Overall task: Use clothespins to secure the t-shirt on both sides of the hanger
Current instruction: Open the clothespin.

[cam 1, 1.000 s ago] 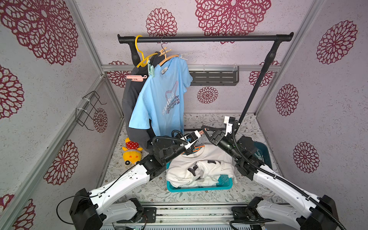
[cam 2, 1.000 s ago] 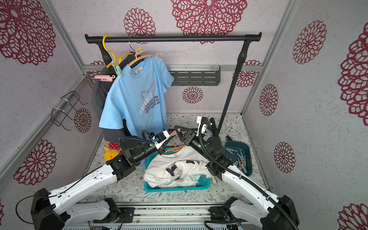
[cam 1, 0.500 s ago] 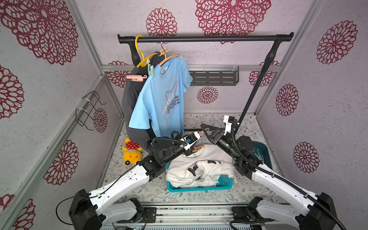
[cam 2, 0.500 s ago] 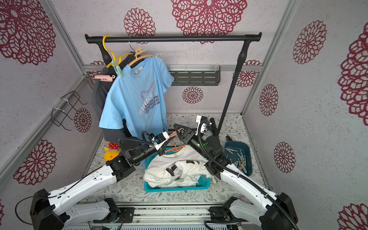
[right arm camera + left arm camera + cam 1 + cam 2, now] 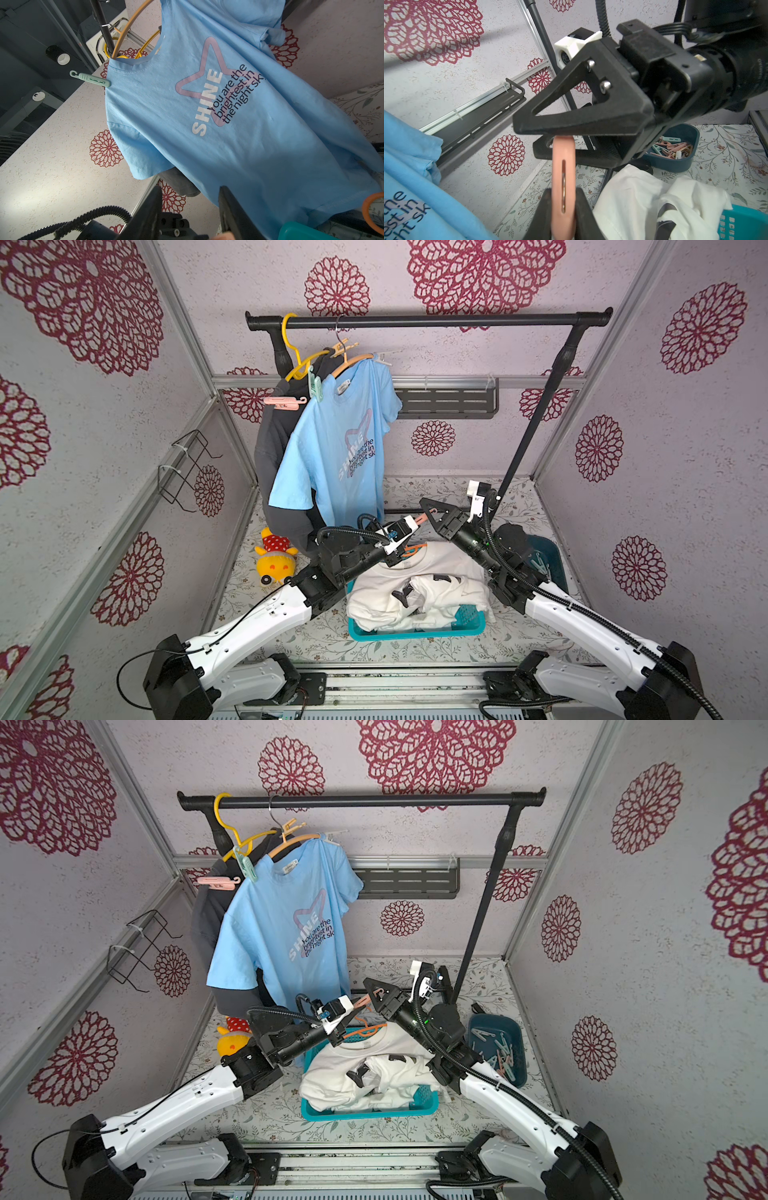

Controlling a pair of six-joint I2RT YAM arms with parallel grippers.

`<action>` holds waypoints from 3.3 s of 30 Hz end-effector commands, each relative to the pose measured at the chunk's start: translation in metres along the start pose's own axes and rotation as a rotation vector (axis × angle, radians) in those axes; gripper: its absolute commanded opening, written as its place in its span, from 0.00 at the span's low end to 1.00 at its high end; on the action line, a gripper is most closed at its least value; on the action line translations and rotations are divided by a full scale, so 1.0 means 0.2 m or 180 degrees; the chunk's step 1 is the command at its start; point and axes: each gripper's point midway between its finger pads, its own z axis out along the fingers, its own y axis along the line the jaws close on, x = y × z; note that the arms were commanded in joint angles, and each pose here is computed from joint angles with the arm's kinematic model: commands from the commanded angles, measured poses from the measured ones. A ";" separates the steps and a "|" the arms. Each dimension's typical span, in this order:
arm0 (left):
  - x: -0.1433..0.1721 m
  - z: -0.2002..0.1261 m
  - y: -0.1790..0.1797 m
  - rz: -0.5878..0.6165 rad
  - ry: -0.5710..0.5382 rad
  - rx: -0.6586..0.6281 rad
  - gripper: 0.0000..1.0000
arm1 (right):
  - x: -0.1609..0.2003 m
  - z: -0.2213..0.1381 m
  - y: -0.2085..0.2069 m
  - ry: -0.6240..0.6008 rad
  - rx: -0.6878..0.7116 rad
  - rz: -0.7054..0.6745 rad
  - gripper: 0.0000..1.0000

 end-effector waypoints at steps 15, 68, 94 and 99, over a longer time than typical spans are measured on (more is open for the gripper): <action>0.00 -0.02 -0.01 0.0043 0.0048 0.0056 0.00 | -0.06 0.00 0.12 -0.0104 -0.0177 -0.0069 0.55; 0.09 0.07 -0.02 -0.0381 0.0151 -0.0002 0.00 | -0.05 0.02 0.06 -0.0109 -0.0012 -0.0167 0.44; 0.08 0.03 -0.09 -0.0624 0.0107 0.0235 0.68 | -0.10 -0.08 -0.21 -0.0337 0.0860 -0.0771 0.21; 0.16 -0.06 -0.12 -0.0755 0.0411 0.0290 0.68 | -0.14 -0.11 -0.30 -0.0366 0.1167 -0.1068 0.19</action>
